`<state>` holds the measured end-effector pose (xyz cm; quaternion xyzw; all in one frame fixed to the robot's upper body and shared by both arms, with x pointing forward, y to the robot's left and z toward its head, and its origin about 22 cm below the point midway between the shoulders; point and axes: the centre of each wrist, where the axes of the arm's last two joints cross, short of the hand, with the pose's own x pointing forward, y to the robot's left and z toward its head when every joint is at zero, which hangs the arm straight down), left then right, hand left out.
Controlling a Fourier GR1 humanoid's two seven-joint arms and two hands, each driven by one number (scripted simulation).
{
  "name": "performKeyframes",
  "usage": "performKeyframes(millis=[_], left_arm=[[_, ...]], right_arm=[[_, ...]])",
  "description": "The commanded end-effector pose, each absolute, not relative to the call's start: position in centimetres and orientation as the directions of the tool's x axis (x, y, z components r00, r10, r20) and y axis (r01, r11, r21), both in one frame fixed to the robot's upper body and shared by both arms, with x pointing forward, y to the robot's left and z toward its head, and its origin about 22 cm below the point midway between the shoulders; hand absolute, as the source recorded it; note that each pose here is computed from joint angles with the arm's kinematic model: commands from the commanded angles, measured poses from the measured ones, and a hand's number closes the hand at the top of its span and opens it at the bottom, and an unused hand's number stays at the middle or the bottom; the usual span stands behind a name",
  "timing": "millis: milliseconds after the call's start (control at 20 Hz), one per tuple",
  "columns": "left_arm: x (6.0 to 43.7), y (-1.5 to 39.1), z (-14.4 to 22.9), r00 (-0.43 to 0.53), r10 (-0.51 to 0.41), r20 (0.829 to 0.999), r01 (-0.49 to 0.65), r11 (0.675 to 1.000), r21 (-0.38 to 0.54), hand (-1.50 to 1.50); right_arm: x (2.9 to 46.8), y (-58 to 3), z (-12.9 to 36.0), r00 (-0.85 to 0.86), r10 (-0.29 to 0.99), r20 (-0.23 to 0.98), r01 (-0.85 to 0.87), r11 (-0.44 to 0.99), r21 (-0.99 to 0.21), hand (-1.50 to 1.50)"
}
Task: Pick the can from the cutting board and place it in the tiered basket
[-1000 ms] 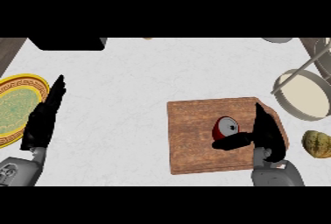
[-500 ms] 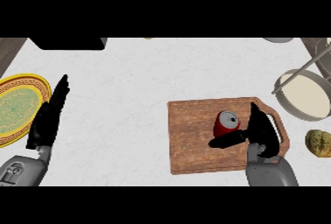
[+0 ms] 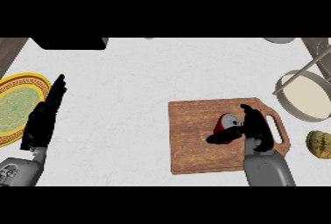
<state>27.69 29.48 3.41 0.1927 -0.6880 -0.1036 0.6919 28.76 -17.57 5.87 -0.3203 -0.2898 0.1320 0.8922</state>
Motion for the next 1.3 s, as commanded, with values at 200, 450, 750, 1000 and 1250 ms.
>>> performKeyframes(millis=[200, 450, 750, 1000, 1250], left_arm=[[28.0, 30.0, 3.5, 0.029, -0.417, 0.908, -0.118, 0.901, 0.418, 0.0], [28.6, 28.2, 4.0, 0.042, -0.402, 0.914, -0.123, 0.906, 0.404, 0.0], [27.8, 31.0, 4.2, 0.036, -0.415, 0.909, -0.13, 0.9, 0.416, 0.0], [27.6, 29.5, 3.3, 0.047, -0.407, 0.912, -0.121, 0.904, 0.41, 0.0], [27.0, 29.9, 2.1, 0.058, -0.411, 0.91, -0.143, 0.898, 0.416, 0.0]], right_arm=[[30.4, -16.3, 5.0, 0.813, 0.542, 0.211, -0.265, 0.667, -0.696, 1.5], [30.3, -14.4, 6.6, 0.84, 0.431, 0.33, -0.132, 0.752, -0.646, 1.5], [27.4, -15.2, 5.4, 0.607, 0.678, 0.416, -0.275, 0.67, -0.69, 1.5], [23.0, -10.6, 5.7, -0.016, 0.915, 0.402, -0.507, 0.339, -0.792, 1.5], [19.6, -14.6, 10.4, -0.109, 0.798, 0.593, -0.273, 0.549, -0.79, 1.5]])
